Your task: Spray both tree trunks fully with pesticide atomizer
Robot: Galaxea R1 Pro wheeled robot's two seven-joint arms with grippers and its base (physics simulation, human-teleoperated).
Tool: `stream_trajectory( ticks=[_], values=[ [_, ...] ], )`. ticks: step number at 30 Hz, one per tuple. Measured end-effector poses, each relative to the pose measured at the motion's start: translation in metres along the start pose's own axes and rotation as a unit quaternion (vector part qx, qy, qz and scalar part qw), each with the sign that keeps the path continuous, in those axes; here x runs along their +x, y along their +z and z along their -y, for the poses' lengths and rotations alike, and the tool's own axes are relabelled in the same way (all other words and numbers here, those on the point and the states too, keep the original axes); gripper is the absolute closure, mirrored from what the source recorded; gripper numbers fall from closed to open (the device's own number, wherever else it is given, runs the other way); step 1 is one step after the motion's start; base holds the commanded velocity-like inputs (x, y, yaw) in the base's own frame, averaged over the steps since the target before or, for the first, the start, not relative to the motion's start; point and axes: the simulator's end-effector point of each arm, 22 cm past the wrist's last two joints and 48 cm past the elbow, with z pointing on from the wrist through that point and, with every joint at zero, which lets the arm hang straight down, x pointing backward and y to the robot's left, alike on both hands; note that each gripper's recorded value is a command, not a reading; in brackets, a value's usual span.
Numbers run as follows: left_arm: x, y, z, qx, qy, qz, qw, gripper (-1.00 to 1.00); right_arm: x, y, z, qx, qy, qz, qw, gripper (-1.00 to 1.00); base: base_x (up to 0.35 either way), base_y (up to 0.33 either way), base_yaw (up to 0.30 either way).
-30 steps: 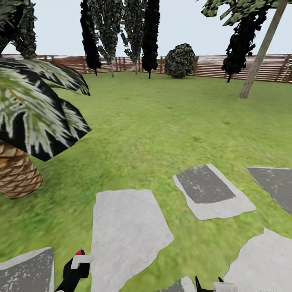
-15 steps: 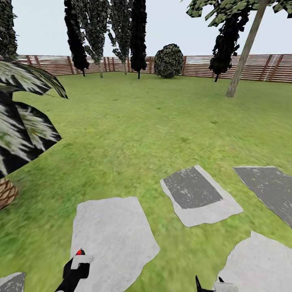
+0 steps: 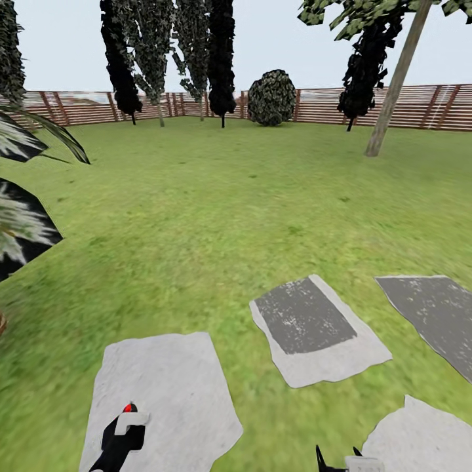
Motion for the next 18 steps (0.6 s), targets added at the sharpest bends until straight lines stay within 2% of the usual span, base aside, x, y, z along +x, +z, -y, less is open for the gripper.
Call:
stream_trajectory(
  ticks=[8,13,14,16,17,18],
  values=[
    [-0.005,-0.001,0.000,0.000,0.000,0.005,1.0000,1.00,-0.002,0.000,-0.001,-0.003,-0.002,0.002,1.0000,-1.00,0.237,-0.195,0.000],
    [-0.005,-0.001,0.000,0.000,0.000,0.005,1.0000,1.00,0.022,-0.009,-0.003,-0.004,-0.002,-0.024,0.9997,-1.00,0.237,-0.195,0.000],
    [-0.005,-0.001,0.000,0.000,0.000,0.005,1.0000,1.00,0.020,-0.010,-0.003,-0.003,-0.001,-0.018,0.9998,-1.00,0.237,-0.195,0.000],
    [-0.005,-0.001,0.000,0.000,0.000,0.005,1.0000,1.00,0.002,-0.013,-0.010,-0.003,0.006,0.029,0.9995,-1.00,0.237,-0.194,0.000],
    [-0.005,-0.001,0.000,0.000,0.000,0.005,1.0000,1.00,-0.007,-0.020,-0.014,-0.002,0.011,0.065,0.9978,-1.00,0.237,-0.194,0.000],
    [-0.005,-0.001,0.000,0.000,0.000,0.005,1.0000,1.00,-0.006,-0.025,-0.015,-0.003,0.012,0.074,0.9971,-1.00,0.237,-0.194,0.000]
  ],
)
